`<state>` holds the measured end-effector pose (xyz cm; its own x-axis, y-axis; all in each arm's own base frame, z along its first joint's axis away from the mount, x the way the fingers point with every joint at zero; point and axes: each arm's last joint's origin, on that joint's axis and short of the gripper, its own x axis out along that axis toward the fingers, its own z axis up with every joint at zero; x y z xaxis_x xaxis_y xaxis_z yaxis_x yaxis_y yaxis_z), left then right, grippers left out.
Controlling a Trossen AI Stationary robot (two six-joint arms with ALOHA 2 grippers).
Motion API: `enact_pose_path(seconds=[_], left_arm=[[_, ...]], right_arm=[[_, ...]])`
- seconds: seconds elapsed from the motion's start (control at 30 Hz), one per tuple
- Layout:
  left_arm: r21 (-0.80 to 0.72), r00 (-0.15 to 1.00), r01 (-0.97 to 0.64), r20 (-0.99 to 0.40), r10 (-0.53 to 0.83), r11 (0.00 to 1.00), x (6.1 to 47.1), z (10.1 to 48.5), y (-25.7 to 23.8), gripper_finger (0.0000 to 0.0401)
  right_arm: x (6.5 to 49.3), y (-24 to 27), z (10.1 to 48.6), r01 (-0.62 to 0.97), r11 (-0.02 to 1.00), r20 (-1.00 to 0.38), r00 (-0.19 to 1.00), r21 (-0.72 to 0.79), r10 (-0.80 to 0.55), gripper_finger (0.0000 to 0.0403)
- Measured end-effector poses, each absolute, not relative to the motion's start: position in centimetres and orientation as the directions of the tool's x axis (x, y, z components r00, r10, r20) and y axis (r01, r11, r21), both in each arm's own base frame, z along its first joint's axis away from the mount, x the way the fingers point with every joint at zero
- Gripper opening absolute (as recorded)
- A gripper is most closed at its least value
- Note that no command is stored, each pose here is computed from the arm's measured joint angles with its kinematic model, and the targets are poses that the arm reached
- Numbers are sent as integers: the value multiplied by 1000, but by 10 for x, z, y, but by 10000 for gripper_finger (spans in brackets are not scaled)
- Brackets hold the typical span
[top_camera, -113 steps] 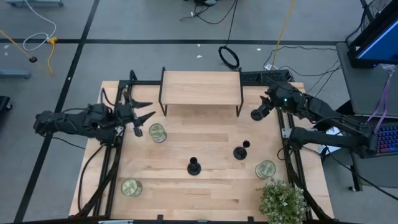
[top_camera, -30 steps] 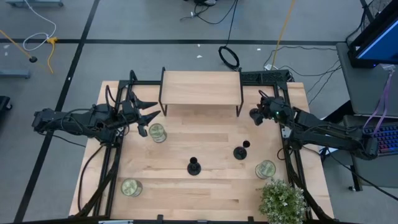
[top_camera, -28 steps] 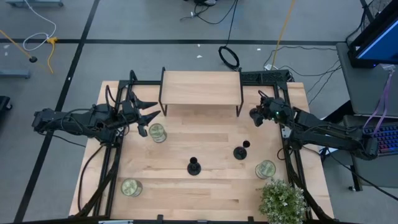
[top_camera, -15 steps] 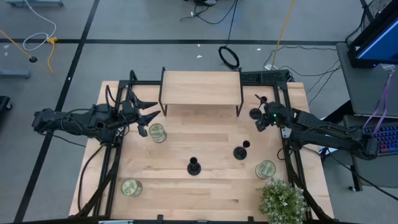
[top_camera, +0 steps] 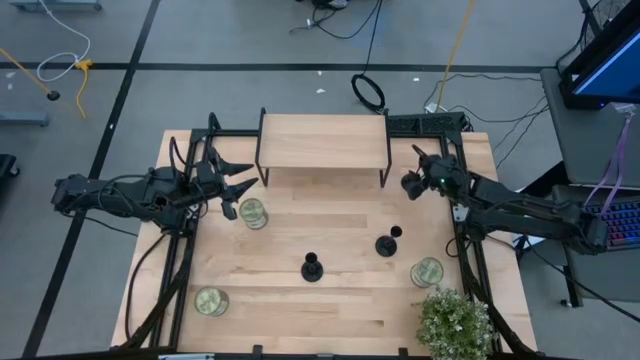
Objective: Pick & Place candle stick holders
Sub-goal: Put the top black candle holder on the shelf
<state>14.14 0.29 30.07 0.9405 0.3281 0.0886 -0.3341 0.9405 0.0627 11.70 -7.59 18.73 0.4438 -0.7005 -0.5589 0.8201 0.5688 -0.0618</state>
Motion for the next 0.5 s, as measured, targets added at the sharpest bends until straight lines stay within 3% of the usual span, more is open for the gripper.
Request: enact_pose_path(seconds=[0.17,0.27,0.43,0.5], left_arm=[[63,941,-334,88,328,941,141,301,3,182],[64,941,-334,87,328,941,141,301,3,182],[67,941,-333,81,328,941,141,300,3,182],[66,941,-333,81,328,940,141,300,3,182]], right_arm=[[120,-77,186,805,587,-558,448,-87,-698,190],[120,-77,186,804,587,-564,444,-91,-696,142],[120,-77,186,801,591,-560,448,-94,-697,29],[120,-78,188,793,600,-547,456,-109,-702,14]])
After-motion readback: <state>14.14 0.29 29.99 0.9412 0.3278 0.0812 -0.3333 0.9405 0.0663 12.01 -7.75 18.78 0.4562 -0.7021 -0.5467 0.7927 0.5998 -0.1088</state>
